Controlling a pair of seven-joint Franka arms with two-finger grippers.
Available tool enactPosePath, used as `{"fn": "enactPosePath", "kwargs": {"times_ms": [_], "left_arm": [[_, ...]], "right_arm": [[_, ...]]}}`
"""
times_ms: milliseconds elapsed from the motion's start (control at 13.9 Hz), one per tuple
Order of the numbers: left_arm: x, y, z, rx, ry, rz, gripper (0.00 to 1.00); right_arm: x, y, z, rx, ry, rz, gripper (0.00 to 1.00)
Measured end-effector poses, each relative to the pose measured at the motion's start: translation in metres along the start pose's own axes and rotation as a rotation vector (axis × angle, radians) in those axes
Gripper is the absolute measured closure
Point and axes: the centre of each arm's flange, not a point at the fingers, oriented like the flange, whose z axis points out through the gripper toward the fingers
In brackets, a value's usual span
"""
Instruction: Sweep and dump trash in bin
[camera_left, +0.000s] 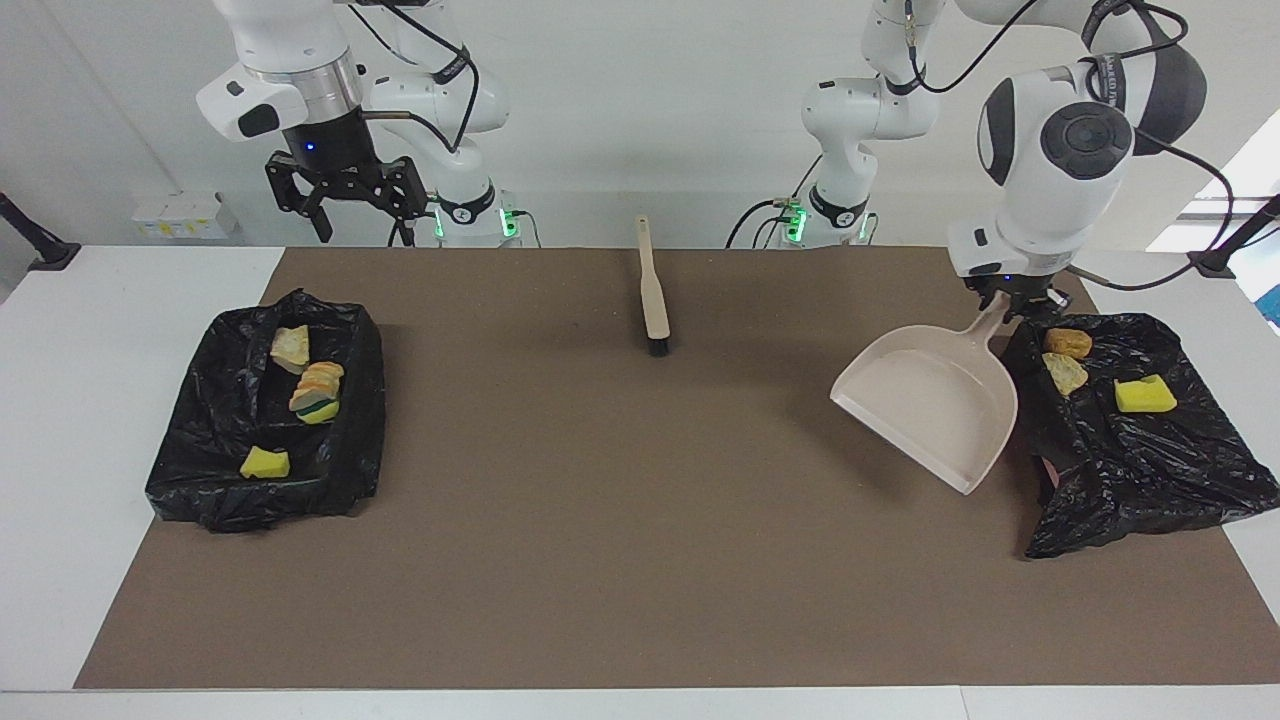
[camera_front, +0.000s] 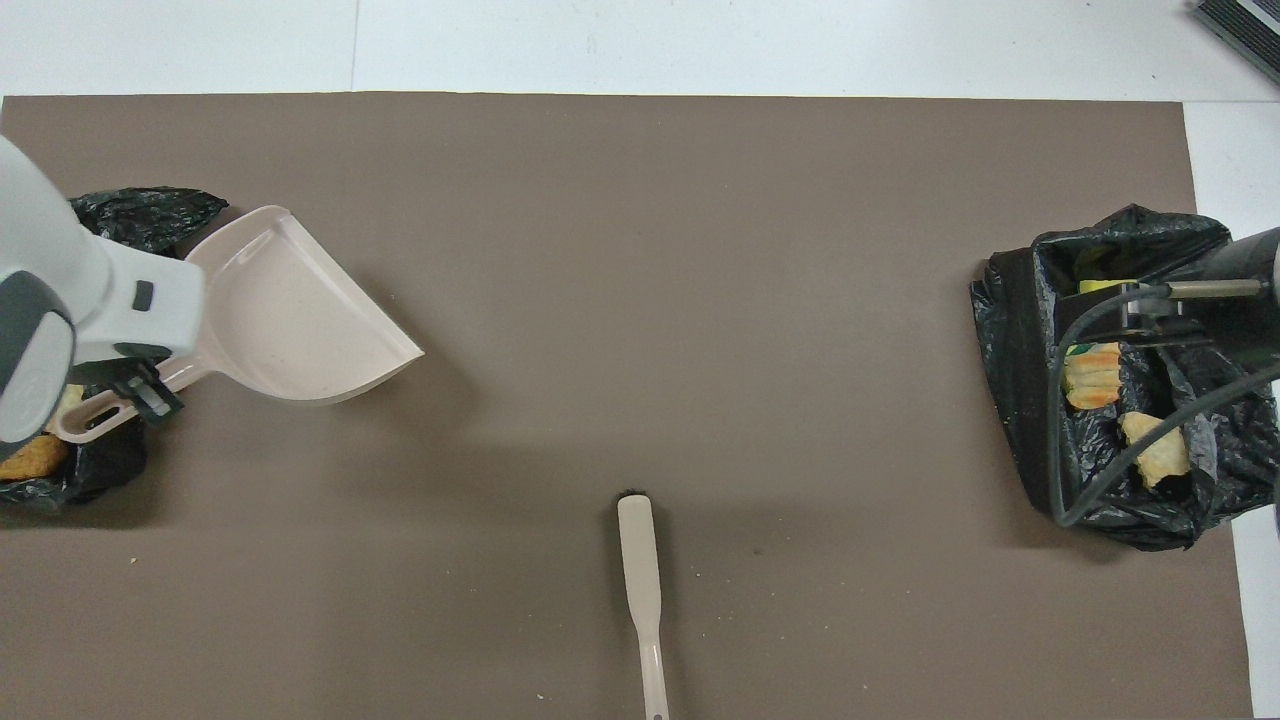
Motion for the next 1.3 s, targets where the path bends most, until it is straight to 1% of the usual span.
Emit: {"fn": "enactPosePath", "kwargs": {"times_ms": [216,505,649,793,865,937,1082,1226,1298], "left_arm": [[0.042,0.062,-0.011,-0.028,0.044,-0.109,0.69],[0.103,0.145,-0.019,-0.096,0.148,-0.207,0.69],[0.144,0.185,-0.008,-0.13,0.197,-0.27,0.69],[0.192,0.216,0.014,-0.17,0.275,-0.352,0.69],[0.211,0.223,0.027,-0.187,0.308,-0.379,0.69],[0.225,0.224,0.039,-0.204,0.326,-0.398,0.69],[0.241,0.228,0.059,-0.24,0.317,-0.476,0.69],[0.248,0.238,0.064,-0.263,0.309,-0.595,0.69],[0.248,0.243,0.063,-0.266,0.306,-0.615,0.66]], "right_arm": [[0.0,-0.001,0.0,0.008,-0.001,0.0,0.0],[0.0,-0.001,0.0,0.01,-0.001,-0.001,0.0],[0.0,-0.001,0.0,0.01,-0.001,0.0,0.0],[0.0,0.004,0.0,0.009,-0.002,0.008,0.0],[0.001,0.007,0.0,0.009,-0.002,0.015,0.0],[0.001,0.011,0.0,0.009,-0.003,0.022,0.0],[0.002,0.015,0.001,0.008,-0.003,0.029,0.0],[0.002,0.016,0.001,0.008,-0.003,0.031,0.0],[0.002,0.016,0.001,0.008,-0.003,0.031,0.0]]}}
